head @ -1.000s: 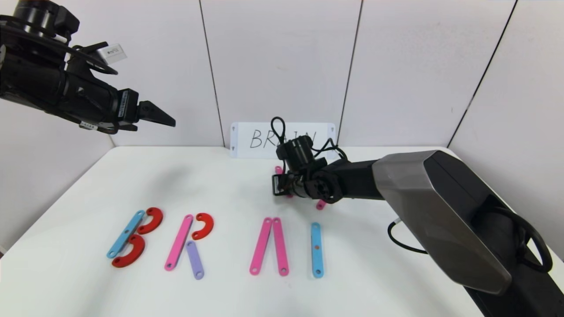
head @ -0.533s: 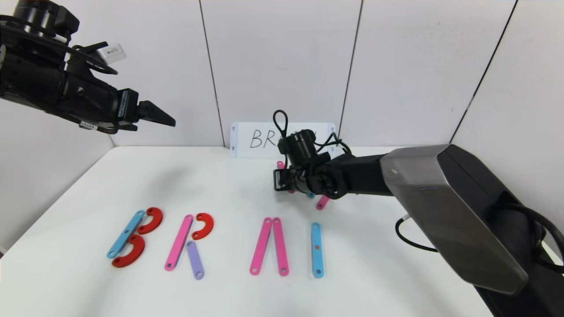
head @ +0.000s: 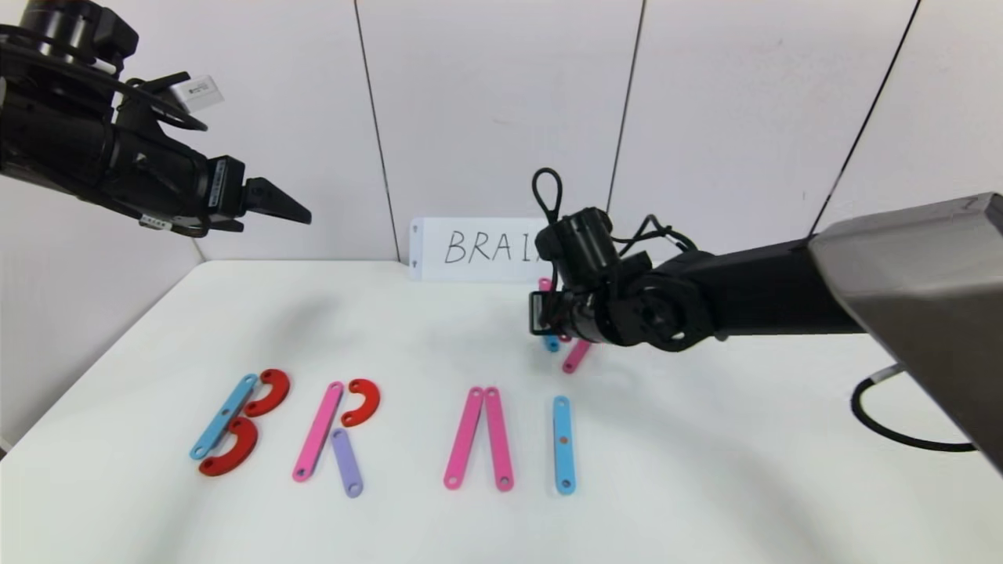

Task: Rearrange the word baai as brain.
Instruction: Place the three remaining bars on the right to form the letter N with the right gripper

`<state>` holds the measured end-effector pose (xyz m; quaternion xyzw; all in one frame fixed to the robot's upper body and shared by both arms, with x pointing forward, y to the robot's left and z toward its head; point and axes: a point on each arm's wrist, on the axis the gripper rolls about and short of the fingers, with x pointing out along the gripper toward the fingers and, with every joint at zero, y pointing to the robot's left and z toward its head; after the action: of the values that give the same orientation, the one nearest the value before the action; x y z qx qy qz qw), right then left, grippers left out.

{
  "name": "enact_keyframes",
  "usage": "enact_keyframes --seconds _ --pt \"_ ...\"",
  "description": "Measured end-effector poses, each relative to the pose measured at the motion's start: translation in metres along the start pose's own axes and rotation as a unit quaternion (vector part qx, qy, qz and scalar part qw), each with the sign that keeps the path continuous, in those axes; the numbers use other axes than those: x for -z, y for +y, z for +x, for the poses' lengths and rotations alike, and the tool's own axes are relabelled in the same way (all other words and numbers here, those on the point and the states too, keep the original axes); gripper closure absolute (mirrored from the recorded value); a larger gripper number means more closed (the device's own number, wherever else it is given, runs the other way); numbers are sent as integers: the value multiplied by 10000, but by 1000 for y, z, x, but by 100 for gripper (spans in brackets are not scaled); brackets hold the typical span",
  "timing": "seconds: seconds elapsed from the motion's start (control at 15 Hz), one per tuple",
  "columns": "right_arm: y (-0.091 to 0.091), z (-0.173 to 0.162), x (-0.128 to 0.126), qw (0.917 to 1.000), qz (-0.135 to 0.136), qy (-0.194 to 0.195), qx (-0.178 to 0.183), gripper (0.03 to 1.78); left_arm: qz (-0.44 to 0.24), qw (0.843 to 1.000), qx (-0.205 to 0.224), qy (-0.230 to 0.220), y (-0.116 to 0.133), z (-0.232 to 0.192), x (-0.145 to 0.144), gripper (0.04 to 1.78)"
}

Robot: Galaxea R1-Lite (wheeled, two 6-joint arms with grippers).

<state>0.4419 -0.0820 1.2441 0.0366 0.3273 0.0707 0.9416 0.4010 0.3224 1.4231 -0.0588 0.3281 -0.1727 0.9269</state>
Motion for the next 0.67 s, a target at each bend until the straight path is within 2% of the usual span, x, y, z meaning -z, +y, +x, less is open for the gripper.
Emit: enact_keyframes --seconds 0.33,0.67 --pt "-31 -43 46 9977 93 519 433 151 0 10000 2 -7 0 -1 0 8" --pt "-48 -58 82 9960 109 744 489 151 -1 10000 17 -5 0 -1 0 8"
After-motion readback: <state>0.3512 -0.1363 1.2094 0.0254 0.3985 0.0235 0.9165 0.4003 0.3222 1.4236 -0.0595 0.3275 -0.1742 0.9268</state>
